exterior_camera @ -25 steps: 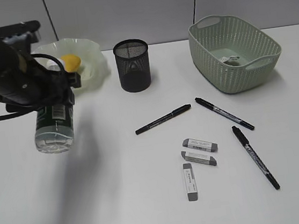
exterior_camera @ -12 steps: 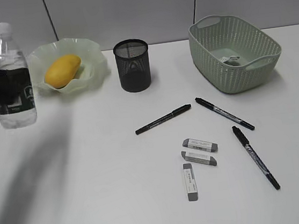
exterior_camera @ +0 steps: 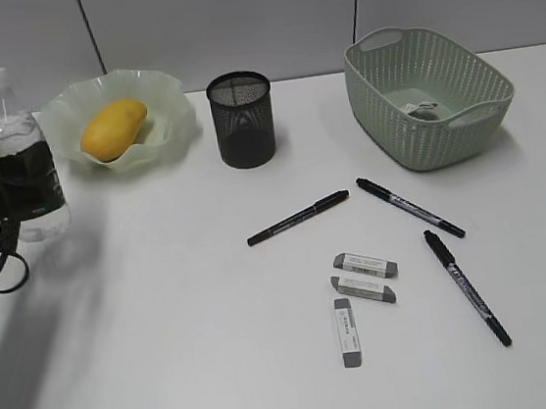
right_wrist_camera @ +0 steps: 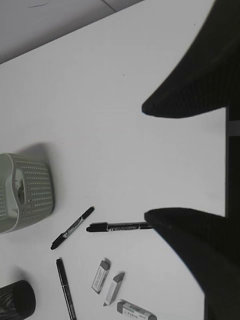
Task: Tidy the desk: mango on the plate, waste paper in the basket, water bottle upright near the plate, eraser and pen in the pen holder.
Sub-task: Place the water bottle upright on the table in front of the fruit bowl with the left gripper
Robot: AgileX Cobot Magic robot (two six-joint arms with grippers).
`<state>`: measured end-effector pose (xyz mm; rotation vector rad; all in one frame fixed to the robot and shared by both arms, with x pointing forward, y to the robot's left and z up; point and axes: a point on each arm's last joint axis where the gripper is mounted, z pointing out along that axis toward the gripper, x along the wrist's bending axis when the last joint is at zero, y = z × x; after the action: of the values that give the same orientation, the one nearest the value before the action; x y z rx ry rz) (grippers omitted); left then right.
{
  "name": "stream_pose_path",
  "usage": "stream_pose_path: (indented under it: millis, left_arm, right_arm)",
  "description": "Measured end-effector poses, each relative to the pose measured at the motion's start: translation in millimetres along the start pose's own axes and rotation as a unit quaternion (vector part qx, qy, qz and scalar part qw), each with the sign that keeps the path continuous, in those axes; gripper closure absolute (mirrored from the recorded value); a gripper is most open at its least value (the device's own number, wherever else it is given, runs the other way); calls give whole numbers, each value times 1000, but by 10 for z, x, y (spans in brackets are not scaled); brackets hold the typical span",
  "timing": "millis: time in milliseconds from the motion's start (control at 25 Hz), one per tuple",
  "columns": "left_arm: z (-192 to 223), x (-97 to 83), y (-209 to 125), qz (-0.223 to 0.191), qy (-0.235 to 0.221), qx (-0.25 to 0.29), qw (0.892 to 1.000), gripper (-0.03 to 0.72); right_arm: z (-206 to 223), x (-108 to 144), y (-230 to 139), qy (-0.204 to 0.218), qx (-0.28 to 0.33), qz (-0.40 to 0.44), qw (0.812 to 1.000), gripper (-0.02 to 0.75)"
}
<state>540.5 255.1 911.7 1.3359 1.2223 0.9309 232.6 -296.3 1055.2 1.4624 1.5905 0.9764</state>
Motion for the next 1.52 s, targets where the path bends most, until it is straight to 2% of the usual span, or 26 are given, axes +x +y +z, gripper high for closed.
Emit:
stream_pose_path:
  millis: [240, 560, 880, 1120, 1280, 1520]
  left_arm:
    - [-10, -37, -68, 10, -24, 4, 1000, 202]
    - [63, -32, -32, 9, -23, -12, 1000, 202]
    - [315, -9, -166, 10, -25, -6, 1000, 202]
    - [375, 8, -302, 8, -23, 11, 1000, 202]
    - [405, 8, -316, 8, -26, 3, 1000, 202]
    - [354, -4, -341, 9, -32, 4, 999, 135]
  right_arm:
    - [0, 0, 0, 0, 0, 0, 1000, 281]
    - [0, 0, 0, 0, 0, 0, 1000, 281]
    - [0, 0, 0, 0, 0, 0, 1000, 281]
    - [0, 0, 0, 0, 0, 0, 1000, 281]
    - [0, 0, 0, 0, 0, 0, 1000, 281]
    - [0, 0, 0, 0, 0, 0, 1000, 281]
